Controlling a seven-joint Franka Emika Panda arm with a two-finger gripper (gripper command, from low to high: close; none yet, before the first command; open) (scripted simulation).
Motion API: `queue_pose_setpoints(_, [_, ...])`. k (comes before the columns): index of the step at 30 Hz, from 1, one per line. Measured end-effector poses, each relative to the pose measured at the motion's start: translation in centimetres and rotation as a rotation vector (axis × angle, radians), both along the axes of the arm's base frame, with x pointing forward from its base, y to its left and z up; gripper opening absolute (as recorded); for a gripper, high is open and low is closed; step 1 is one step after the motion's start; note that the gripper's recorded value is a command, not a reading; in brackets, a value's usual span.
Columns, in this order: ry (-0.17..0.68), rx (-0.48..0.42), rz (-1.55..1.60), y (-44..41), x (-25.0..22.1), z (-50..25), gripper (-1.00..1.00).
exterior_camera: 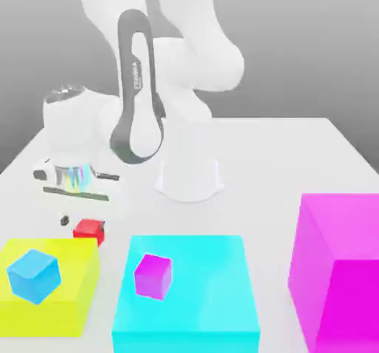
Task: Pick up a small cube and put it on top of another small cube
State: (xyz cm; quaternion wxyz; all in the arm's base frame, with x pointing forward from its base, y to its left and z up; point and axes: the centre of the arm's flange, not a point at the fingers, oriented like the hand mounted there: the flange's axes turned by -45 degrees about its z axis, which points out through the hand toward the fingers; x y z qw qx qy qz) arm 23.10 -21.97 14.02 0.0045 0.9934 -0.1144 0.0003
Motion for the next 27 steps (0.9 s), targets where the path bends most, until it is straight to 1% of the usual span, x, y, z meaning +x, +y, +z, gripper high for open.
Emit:
queue_pose_setpoints(2, [0.001, 0.004, 0.001, 0.1, -0.2, -1.0, 0.0])
queue_pose_setpoints(3, [0.0, 0.006, 0.002, 0.2, -0.3, -1.4, -1.0])
queue_pose_setpoints(10, [0.0, 0.008, 0.002, 0.3, -0.3, -1.5, -1.0])
queue_pose_setpoints(18, [0.0, 0.0, -0.001, -0.1, 0.2, 2.0, -1.0])
queue_pose_setpoints(24, [0.001, 0.007, -0.003, 0.1, -0.3, 4.6, -1.0])
queue_pose_setpoints(25, [0.0, 0.009, 0.0, 0.3, -0.2, 4.9, -1.0])
queue_pose_setpoints(27, [-0.001, 0.011, -0.004, 0.8, 1.5, 5.8, -1.0])
